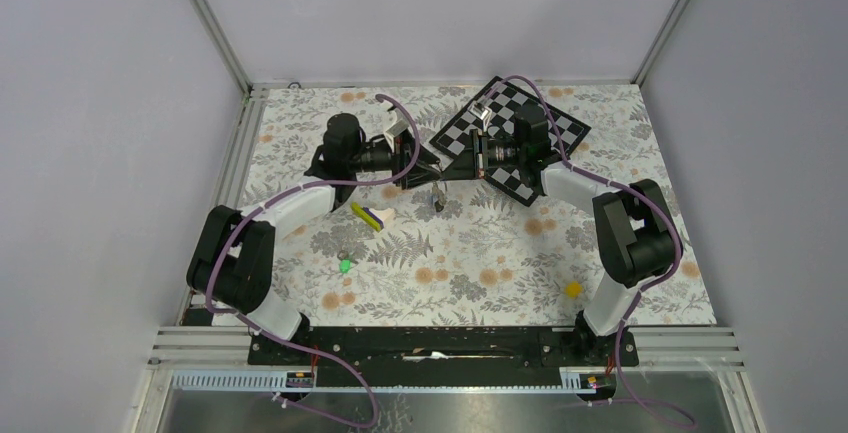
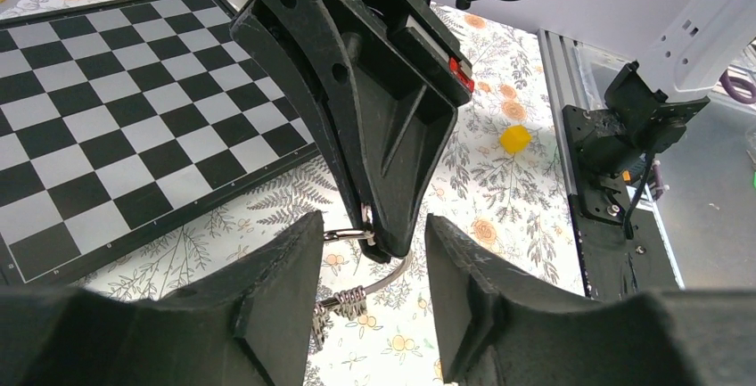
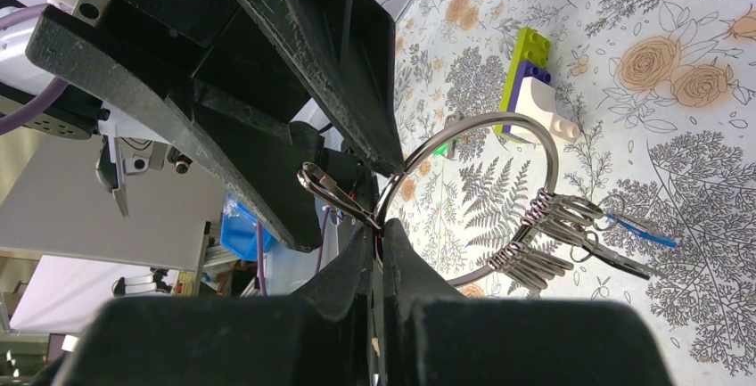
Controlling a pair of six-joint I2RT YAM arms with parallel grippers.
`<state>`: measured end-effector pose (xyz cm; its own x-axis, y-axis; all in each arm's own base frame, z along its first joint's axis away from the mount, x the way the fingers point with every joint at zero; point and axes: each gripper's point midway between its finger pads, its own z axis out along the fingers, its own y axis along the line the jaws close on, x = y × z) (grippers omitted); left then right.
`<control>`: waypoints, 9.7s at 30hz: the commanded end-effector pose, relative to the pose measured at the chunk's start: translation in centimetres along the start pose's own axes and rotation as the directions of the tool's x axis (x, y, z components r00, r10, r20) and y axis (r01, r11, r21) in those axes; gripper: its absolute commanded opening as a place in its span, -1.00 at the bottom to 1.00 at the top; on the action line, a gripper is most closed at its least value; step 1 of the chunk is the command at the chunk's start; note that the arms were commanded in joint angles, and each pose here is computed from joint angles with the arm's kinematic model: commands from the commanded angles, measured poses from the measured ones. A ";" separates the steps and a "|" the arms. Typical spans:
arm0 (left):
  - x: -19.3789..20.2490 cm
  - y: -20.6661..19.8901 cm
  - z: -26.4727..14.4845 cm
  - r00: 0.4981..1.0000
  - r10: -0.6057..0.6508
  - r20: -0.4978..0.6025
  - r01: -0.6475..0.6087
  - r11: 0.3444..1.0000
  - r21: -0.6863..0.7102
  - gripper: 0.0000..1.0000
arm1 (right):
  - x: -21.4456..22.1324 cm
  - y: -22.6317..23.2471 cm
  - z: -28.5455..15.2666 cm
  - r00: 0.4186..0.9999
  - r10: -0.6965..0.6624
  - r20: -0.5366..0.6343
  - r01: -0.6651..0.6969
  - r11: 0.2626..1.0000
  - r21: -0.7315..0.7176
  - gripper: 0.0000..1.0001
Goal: Put the keys on the keyring
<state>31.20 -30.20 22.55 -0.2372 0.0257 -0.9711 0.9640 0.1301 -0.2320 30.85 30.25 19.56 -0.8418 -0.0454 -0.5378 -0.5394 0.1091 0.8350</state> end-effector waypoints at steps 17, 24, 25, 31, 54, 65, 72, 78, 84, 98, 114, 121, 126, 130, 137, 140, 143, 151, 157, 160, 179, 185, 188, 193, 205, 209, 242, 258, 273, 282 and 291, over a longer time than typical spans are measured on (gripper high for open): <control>-1.0 0.4 0.5 0.997 0.061 0.054 -0.061 0.998 -0.004 -0.62 | -1.0 0.8 0.0 0.998 -0.056 0.019 0.056 0.998 -0.021 -1.00; -0.5 0.2 0.3 0.997 0.073 0.032 -0.073 0.997 0.003 -0.54 | -1.0 0.8 -0.1 0.998 -0.055 0.019 0.056 0.998 -0.020 -1.00; -0.5 0.2 0.3 0.997 0.078 0.027 -0.078 0.997 0.002 -0.51 | -1.0 0.7 -0.1 0.998 -0.055 0.019 0.055 0.998 -0.020 -1.00; -0.3 0.2 0.2 0.996 0.087 0.010 -0.087 0.996 0.005 -0.51 | -1.1 0.7 0.0 0.998 -0.055 0.019 0.055 0.998 -0.020 -1.00; -0.2 0.4 0.1 0.997 0.073 -0.007 -0.074 0.997 -0.012 -0.57 | -1.0 0.5 -0.1 0.998 -0.059 0.017 0.059 0.998 -0.017 -1.00; -0.3 0.7 0.0 0.999 0.036 -0.022 -0.037 0.999 -0.040 -0.72 | -1.0 0.4 -0.1 0.998 -0.062 0.018 0.062 0.998 -0.014 -1.00; -0.2 0.9 0.0 0.999 0.001 -0.035 -0.003 0.998 -0.055 -0.74 | -1.0 0.4 -0.1 0.998 -0.062 0.018 0.062 0.998 -0.011 -1.00; -0.3 0.9 0.1 0.999 -0.005 -0.031 0.003 0.999 -0.052 -0.62 | -1.0 0.4 -0.2 0.997 -0.069 0.019 0.069 0.998 -0.008 -1.00; -1.2 0.7 0.3 1.000 -0.002 -0.008 0.001 0.999 -0.045 -0.47 | -0.8 0.2 -0.2 0.997 -0.075 0.015 0.075 0.997 0.001 -1.00; -2.3 0.4 0.3 1.000 0.015 0.022 -0.014 0.999 -0.035 -0.47 | -0.6 -0.1 -0.2 0.998 -0.068 0.010 0.068 0.998 0.007 -1.00; -1.2 0.4 0.9 1.000 -0.018 0.011 0.018 1.000 -0.006 -0.53 | -0.6 -0.2 -0.2 0.997 -0.071 0.009 0.071 0.997 0.008 -1.00; -0.5 0.3 0.8 1.000 -0.017 0.000 0.017 1.000 -0.004 -0.55 | -0.6 -0.2 -0.2 0.997 -0.070 0.009 0.070 0.997 0.007 -1.00; -0.3 0.3 0.9 1.000 -0.016 -0.005 0.016 1.000 -0.002 -0.59 | -0.6 0.0 -0.3 0.997 -0.076 0.011 0.076 0.997 0.007 -1.00; -0.3 0.4 1.1 1.000 -0.011 -0.005 0.011 1.000 0.000 -0.60 | -0.6 0.1 -0.3 0.997 -0.076 0.012 0.076 0.997 0.007 -1.00; -0.1 0.3 1.2 1.000 -0.007 -0.011 0.008 1.000 0.002 -0.67 | -0.6 0.1 -0.3 0.997 -0.077 0.012 0.077 0.997 0.007 -1.00; 0.1 0.3 1.2 1.000 -0.007 -0.014 0.007 1.000 0.004 -0.68 | -0.6 0.1 -0.3 0.997 -0.075 0.012 0.075 0.997 0.007 -1.00; 0.1 0.3 1.2 1.000 -0.003 -0.014 0.003 1.000 0.005 -0.72 | -0.6 0.0 -0.2 0.997 -0.075 0.011 0.075 0.997 0.007 -1.00; 0.2 0.1 1.1 1.000 0.008 -0.020 -0.008 1.000 0.009 -0.95 | -0.6 -0.1 -0.3 0.997 -0.072 0.012 0.072 0.997 0.009 -1.00; 0.8 -0.1 0.8 0.995 0.076 -0.059 -0.074 0.997 0.022 -1.00 | -0.7 -0.1 -0.4 0.997 -0.074 0.014 0.074 0.997 0.011 -1.00; 1.2 -0.1 0.5 0.988 0.119 -0.096 -0.116 0.992 0.039 -1.00 | -0.7 -0.1 -0.6 0.996 -0.094 0.010 0.094 0.995 0.016 -0.93; 0.9 -3.9 0.0 0.973 0.158 -0.168 -0.117 0.966 0.231 -1.00 | -1.3 3.9 -3.2 0.887 -0.458 -0.054 0.461 0.885 0.058 -0.17; 1.2 -4.8 0.4 0.976 0.128 -0.176 -0.080 0.964 0.255 -1.00 | -0.6 4.4 -2.1 0.878 -0.468 -0.102 0.474 0.880 0.038 -0.22; 1.2 -5.1 0.5 0.978 0.113 -0.177 -0.063 0.963 0.264 -1.00 | 0.1 4.1 -1.4 0.868 -0.478 -0.133 0.487 0.873 0.038 -0.26; 1.5 -4.9 0.6 0.978 0.094 -0.188 -0.044 0.966 0.255 -1.00 | 0.7 4.0 -1.0 0.865 -0.478 -0.154 0.487 0.873 0.021 -0.31; 1.6 -4.8 0.7 0.978 0.082 -0.192 -0.031 0.966 0.256 -1.00 | 1.5 3.3 -0.6 0.848 -0.495 -0.189 0.512 0.858 0.052 -0.38; 1.8 -4.8 0.7 0.978 0.078 -0.195 -0.026 0.967 0.254 -1.00 | 1.5 3.3 -0.4 0.849 -0.493 -0.190 0.510 0.859 0.052 -0.40; 2.8 -4.1 0.9 0.974 0.042 -0.221 0.010 0.973 0.230 -0.94 | 1.7 3.1 0.1 0.843 -0.502 -0.196 0.524 0.847 0.085 -1.00; 3.3 -3.6 0.7 0.974 0.024 -0.227 0.028 0.974 0.223 -0.74 | 1.3 2.5 -0.3 0.850 -0.493 -0.187 0.517 0.848 0.114 -1.00; 3.6 -3.0 0.2 0.974 0.018 -0.228 0.029 0.978 0.205 -0.95 | 0.9 2.1 -0.8 0.858 -0.483 -0.174 0.506 0.852 0.131 -1.00; 6.8 0.4 -2.2 0.941 0.041 -0.337 -0.018 0.997 0.070 -0.65 | 1.4 -1.5 -3.0 0.823 -0.510 -0.252 0.566 0.777 0.276 -0.61; 13.1 1.6 -3.7 0.827 0.136 -0.545 -0.153 0.988 0.013 -0.30 | 4.3 -5.0 -4.7 0.799 -0.490 -0.347 0.595 0.727 0.343 -0.14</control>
<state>29.69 -26.31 12.16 -0.2405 0.4632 -0.8530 0.9703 0.1394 -0.1979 29.70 26.10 13.77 -0.4750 -0.3965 -0.7856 -0.8659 0.3697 0.3370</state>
